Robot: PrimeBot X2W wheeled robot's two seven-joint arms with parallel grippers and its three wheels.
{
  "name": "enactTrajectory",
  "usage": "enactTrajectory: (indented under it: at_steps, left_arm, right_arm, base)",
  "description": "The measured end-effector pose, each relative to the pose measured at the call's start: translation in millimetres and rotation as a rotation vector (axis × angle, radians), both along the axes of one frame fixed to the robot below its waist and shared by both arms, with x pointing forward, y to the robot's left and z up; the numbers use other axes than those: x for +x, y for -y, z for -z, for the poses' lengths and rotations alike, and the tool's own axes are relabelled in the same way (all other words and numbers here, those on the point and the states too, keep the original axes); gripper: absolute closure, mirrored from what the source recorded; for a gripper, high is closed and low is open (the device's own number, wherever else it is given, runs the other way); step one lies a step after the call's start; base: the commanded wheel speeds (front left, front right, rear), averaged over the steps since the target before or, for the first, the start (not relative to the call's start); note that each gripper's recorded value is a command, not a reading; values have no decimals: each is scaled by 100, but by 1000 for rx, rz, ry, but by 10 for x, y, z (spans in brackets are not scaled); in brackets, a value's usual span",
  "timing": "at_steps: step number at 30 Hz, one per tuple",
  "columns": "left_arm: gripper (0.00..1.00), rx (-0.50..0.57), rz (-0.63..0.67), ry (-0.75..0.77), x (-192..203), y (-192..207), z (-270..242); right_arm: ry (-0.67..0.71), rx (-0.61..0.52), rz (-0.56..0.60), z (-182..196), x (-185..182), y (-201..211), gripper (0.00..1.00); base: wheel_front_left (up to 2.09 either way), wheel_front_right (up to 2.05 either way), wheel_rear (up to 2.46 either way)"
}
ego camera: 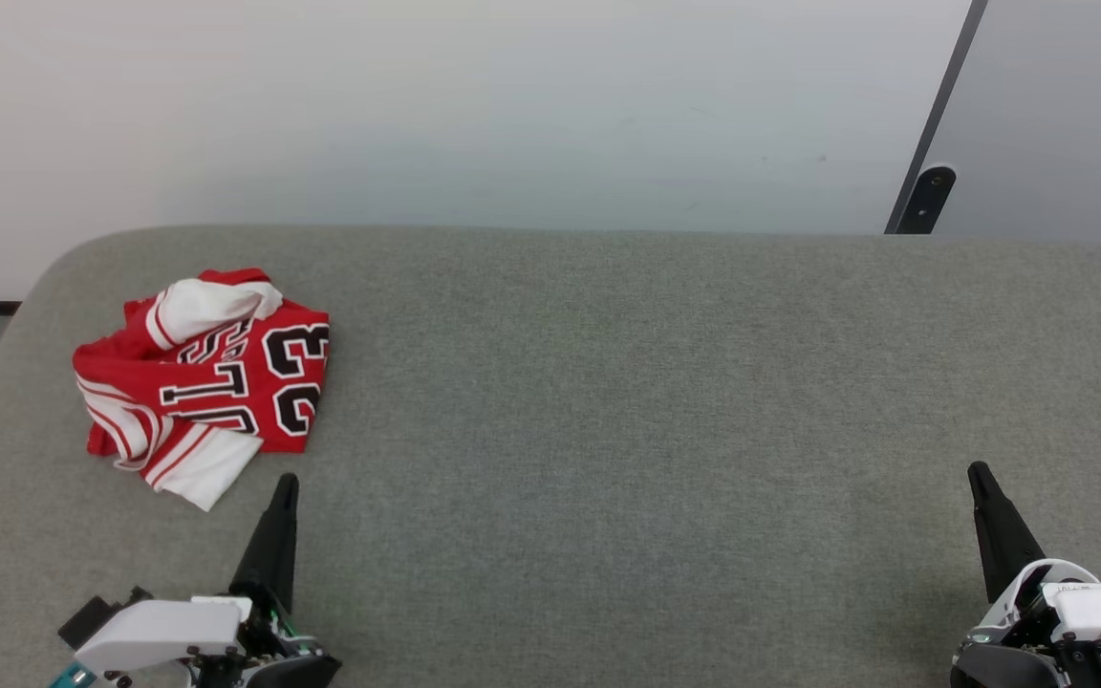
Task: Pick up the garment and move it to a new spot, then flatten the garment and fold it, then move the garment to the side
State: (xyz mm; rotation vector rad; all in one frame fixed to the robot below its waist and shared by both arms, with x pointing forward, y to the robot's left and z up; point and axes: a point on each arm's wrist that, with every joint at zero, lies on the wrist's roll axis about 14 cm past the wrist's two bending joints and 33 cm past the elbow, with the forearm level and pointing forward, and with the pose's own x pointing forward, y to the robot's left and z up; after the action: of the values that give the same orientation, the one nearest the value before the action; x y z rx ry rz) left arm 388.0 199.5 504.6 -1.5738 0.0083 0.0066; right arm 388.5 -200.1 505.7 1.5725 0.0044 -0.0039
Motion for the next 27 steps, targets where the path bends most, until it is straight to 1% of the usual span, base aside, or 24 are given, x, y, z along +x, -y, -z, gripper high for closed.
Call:
enactTrajectory:
  at_steps: [27]
  left_arm:
    - [100, 0, 0, 0, 0, -1, 0]
  right_arm:
    - [0, 0, 0, 0, 0, 0, 100]
  base:
    - [0, 0, 0]
